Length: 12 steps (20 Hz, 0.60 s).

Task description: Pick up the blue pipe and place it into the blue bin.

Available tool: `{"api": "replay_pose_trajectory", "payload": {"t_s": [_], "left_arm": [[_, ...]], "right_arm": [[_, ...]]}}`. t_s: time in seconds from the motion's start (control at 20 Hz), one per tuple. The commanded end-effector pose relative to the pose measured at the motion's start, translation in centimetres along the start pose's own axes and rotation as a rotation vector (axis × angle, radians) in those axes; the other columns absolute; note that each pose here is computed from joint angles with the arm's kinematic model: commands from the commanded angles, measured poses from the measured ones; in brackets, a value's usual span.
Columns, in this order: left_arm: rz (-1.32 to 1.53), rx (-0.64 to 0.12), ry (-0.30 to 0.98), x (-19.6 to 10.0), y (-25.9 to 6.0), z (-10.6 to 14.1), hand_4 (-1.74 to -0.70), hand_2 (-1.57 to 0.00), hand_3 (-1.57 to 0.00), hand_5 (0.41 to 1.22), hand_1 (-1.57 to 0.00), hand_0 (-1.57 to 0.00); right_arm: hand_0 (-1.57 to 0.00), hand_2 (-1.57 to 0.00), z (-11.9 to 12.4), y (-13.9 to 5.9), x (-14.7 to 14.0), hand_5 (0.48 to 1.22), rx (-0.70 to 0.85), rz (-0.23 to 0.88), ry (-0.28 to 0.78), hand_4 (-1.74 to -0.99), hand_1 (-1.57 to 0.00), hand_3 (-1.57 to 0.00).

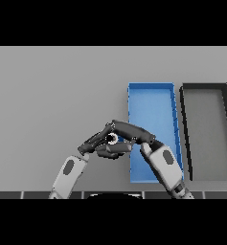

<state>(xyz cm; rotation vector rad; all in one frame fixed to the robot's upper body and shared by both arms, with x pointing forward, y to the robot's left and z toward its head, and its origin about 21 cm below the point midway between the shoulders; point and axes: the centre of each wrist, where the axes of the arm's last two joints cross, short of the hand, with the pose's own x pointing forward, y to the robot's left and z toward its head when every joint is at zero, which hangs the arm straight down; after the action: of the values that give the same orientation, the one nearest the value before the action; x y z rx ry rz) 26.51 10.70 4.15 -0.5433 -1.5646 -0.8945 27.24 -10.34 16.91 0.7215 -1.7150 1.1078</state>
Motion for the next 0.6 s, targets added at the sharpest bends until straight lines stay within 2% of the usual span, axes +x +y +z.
{"api": "replay_pose_trajectory", "payload": {"t_s": [0.0, 0.15, 0.3, 0.45, 0.55], "left_arm": [[0.012, 0.007, 0.021, 0.2, -0.2, -0.3, -0.97, -0.06, -0.05, 0.607, -0.06, -0.06], [0.015, 0.024, 0.037, -0.2, 0.0, -0.3, -0.97, -0.03, -0.02, 0.544, -0.03, -0.03], [0.014, 0.023, 0.063, -0.5, -0.1, -0.3, -0.97, -0.01, -0.01, 0.512, -0.01, -0.02], [0.015, 0.025, 0.070, -0.4, -0.3, -0.2, -0.97, -0.01, -0.01, 0.489, -0.01, -0.01], [0.012, 0.018, 0.074, -0.3, -0.4, -0.2, -0.97, 0.00, 0.00, 0.479, 0.00, 0.00]], "right_arm": [[-1.57, -1.57, -0.4, -0.1, -0.1, 1.220, -0.001, -0.001, 0.007, -1.499, -1.57, -1.57], [-1.57, -1.57, -0.1, -0.5, -0.4, 1.220, -0.022, -0.025, -0.015, -1.497, -1.57, -1.57], [-1.57, -1.57, -0.8, -1.0, 1.2, 1.221, -0.029, -0.072, -0.040, -1.495, -1.57, -1.57], [-1.57, -1.57, -0.3, -2.5, 3.6, 1.221, -0.045, -0.150, -0.082, -1.494, -1.57, -1.57], [-1.57, -1.57, -0.2, -4.3, 5.7, 1.221, -0.075, -0.165, -0.123, -1.495, -1.57, -1.57]]}}
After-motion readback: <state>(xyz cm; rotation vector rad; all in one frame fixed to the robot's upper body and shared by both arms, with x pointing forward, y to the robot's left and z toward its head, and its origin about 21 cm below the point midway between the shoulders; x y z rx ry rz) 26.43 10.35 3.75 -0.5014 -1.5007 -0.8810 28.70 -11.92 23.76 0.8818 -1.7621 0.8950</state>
